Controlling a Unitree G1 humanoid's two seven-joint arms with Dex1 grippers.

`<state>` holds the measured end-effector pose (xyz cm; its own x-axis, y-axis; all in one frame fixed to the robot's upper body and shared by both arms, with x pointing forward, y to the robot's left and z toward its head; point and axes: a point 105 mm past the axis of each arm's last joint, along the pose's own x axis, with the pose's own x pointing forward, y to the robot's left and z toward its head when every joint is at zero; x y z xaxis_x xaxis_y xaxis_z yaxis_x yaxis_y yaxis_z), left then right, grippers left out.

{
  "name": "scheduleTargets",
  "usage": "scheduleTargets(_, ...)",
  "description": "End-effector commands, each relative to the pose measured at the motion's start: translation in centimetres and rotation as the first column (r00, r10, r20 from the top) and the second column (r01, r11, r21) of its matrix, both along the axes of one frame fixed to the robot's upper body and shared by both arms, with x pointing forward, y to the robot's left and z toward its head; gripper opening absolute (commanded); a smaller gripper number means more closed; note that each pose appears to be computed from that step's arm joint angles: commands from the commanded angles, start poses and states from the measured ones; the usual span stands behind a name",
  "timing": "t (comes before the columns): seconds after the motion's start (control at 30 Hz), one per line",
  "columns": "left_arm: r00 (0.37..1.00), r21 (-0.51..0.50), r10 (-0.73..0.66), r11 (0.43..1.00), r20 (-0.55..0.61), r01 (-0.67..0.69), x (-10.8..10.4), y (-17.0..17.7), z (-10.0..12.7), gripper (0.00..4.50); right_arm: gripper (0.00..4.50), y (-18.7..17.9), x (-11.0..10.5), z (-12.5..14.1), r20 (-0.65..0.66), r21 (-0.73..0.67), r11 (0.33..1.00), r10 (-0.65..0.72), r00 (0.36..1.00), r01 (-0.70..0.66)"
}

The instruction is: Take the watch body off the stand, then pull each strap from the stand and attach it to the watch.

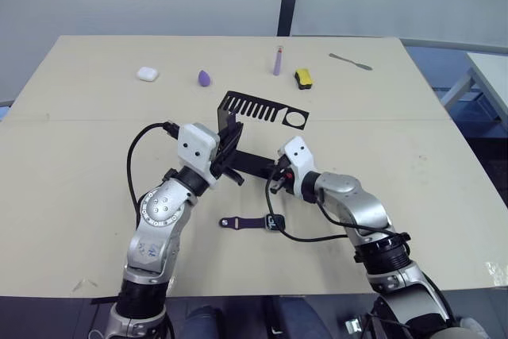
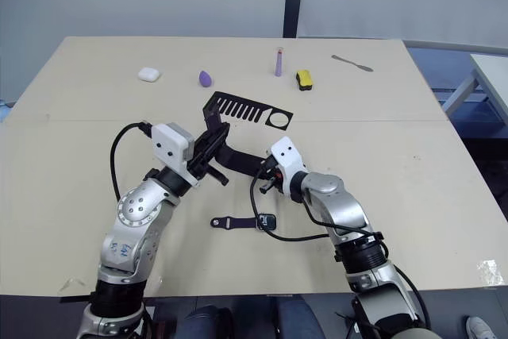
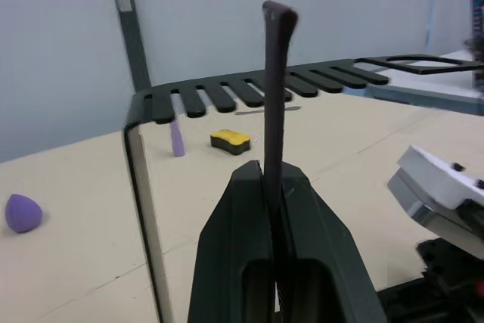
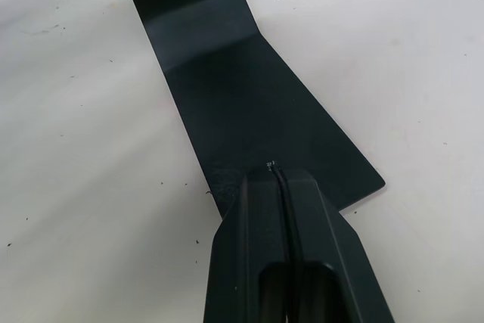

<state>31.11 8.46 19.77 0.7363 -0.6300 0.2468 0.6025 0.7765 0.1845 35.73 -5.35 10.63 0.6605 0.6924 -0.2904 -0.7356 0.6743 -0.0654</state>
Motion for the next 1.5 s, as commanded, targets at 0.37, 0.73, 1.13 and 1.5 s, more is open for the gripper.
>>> scheduleTargets(0.37,0.517,-0.157,-0.73,0.633,-0.447,0.758,-5.5,-1.1,-0.1,0.0,1.33,-5.4,-9.8,6.4,0.083,0.258,0.94,0.21,0.974,-0.224)
scheduleTargets(0.73,0.386,-0.208,-0.824,0.499,-0.414,0.842,-4.8,-5.1,-0.4,0.0,4.46,-4.2,-14.2,12.2,-0.009,0.622,0.751,0.29,0.957,-0.221)
scheduleTargets(1.13,0.374,-0.228,-0.852,0.472,-0.366,0.851,-4.4,-6.7,0.4,0.0,2.99,-3.3,-13.0,12.8,-0.04,0.668,0.734,0.196,0.98,-0.119)
scheduleTargets(1.5,0.374,-0.238,-0.854,0.472,-0.362,0.849,-4.4,-6.7,0.5,0.0,2.99,-2.7,-12.8,12.5,-0.023,0.641,0.754,0.209,0.978,-0.146)
